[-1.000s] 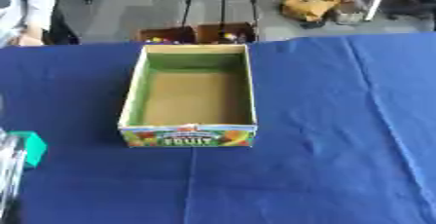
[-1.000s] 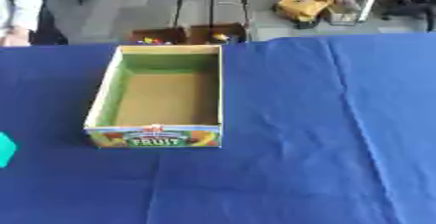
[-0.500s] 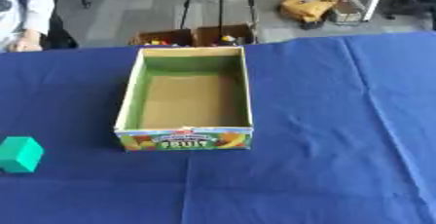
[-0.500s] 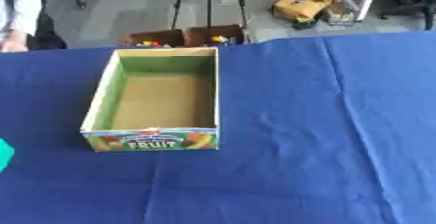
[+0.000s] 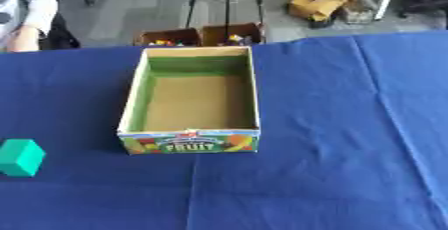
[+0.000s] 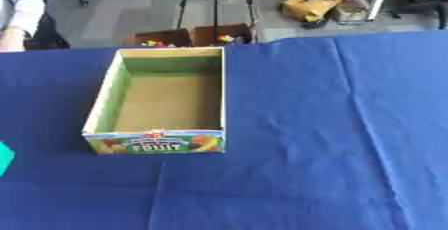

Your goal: Pick up objects on the table and place them in the box.

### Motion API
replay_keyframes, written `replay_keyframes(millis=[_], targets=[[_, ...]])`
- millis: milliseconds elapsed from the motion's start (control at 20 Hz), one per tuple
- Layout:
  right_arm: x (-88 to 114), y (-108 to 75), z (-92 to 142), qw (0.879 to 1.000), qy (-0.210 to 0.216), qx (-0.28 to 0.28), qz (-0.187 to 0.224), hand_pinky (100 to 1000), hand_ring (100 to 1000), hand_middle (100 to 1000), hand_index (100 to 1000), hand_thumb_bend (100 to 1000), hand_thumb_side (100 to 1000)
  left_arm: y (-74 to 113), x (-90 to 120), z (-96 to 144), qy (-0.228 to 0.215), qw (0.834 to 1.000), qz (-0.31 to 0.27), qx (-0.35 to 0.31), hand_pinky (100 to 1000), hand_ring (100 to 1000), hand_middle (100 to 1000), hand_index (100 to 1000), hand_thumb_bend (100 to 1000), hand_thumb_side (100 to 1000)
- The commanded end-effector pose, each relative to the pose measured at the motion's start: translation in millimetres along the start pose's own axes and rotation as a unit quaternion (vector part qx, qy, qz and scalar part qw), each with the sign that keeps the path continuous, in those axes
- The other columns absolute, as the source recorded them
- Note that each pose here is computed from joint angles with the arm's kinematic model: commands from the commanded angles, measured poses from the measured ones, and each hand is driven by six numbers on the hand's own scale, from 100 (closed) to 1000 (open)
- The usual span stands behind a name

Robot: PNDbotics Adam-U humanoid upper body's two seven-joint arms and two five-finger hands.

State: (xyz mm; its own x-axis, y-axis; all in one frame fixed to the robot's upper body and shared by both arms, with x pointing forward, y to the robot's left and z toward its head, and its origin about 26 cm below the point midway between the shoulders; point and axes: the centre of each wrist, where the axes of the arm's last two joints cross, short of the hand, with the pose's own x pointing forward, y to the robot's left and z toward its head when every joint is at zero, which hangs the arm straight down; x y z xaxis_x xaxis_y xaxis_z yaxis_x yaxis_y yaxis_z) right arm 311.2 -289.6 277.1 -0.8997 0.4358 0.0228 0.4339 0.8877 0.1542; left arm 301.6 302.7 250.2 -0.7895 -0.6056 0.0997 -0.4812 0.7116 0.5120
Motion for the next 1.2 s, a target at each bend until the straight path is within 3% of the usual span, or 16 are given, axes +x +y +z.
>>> replay_keyframes(millis=[50, 300, 750, 1050, 1200], targets=[[4.2, -2.5, -11.1, 1.000, -0.023, 0.006, 0.005, 656, 664, 522, 659, 100, 776, 18.0, -0.7, -3.9, -0.003, 0.999, -0.037, -0.034, 757, 842, 909, 1000, 206, 980], [4.4, -2.0, -11.1, 1.000, -0.023, 0.007, 0.004, 656, 664, 522, 658, 100, 779, 37.7, -5.2, -2.1, 0.021, 0.992, -0.094, -0.083, 765, 848, 907, 1000, 195, 971], [4.7, -0.8, -11.8, 1.000, -0.025, 0.009, 0.003, 654, 663, 523, 658, 100, 787, 59.9, -9.3, 3.0, 0.063, 0.970, -0.154, -0.179, 780, 857, 907, 1000, 251, 997], [4.6, -1.6, -10.9, 1.000, -0.023, 0.012, 0.006, 654, 663, 523, 657, 100, 783, 74.2, -23.6, 8.6, 0.089, 0.935, -0.200, -0.280, 829, 897, 932, 1000, 348, 1000], [4.5, -1.8, -10.3, 1.000, -0.022, 0.014, 0.007, 653, 663, 523, 657, 100, 785, 79.7, -33.3, 9.3, 0.096, 0.909, -0.218, -0.342, 873, 933, 960, 1000, 429, 1000]])
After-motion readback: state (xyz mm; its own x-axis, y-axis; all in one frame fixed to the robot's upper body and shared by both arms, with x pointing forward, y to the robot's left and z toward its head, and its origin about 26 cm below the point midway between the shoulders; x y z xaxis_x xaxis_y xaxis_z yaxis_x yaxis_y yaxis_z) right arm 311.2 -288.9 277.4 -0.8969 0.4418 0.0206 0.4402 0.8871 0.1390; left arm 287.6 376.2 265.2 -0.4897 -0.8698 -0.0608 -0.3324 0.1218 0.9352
